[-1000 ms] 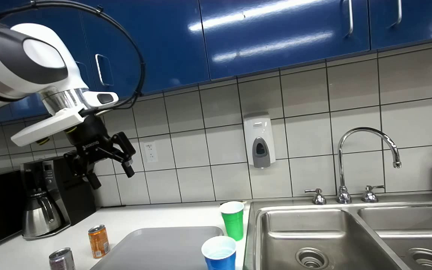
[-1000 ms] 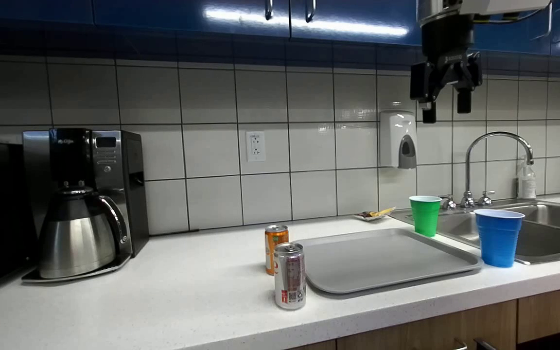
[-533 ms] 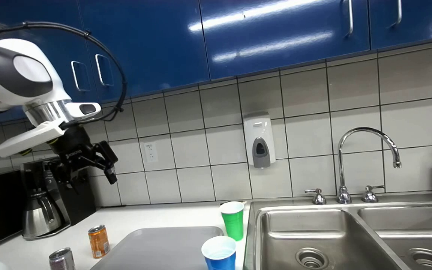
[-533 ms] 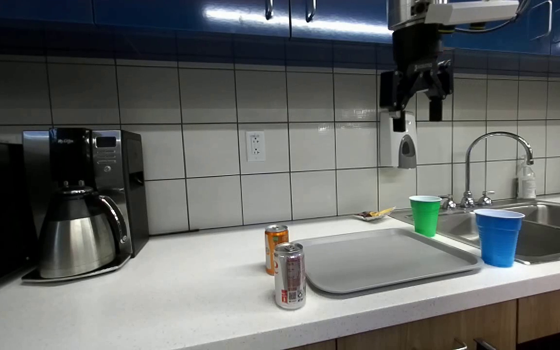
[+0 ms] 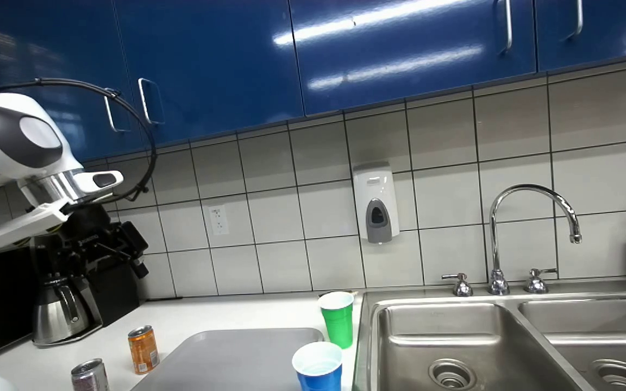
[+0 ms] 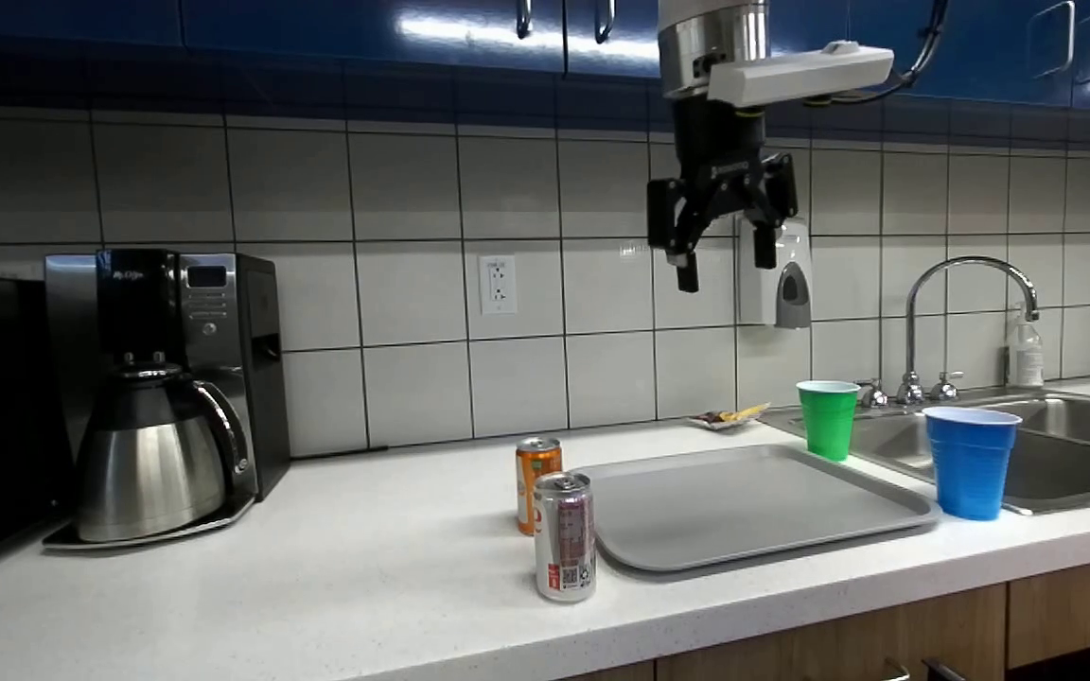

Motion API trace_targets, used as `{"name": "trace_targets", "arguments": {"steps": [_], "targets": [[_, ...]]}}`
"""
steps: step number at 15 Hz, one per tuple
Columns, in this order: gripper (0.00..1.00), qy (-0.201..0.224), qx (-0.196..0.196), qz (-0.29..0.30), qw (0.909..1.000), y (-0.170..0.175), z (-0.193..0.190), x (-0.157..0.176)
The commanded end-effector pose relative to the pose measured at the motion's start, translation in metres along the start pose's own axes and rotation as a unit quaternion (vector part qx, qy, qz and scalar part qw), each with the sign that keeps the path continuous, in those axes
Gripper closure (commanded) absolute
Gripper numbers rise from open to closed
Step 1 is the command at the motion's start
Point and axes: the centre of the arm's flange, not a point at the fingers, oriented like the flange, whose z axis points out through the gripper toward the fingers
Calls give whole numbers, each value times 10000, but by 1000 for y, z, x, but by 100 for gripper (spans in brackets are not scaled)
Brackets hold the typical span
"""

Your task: Put the Fanta and Coke cans on the grey tray

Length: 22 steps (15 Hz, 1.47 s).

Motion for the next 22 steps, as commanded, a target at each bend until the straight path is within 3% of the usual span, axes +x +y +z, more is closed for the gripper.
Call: {"name": "trace_targets", "arguments": {"steps": [1, 14, 22], "targets": [[0, 24, 42, 118, 9999, -26, 3, 28], [0, 167, 710, -164, 9972, -92, 35, 84], [0, 62, 906, -365, 9952, -118, 79, 108]]}}
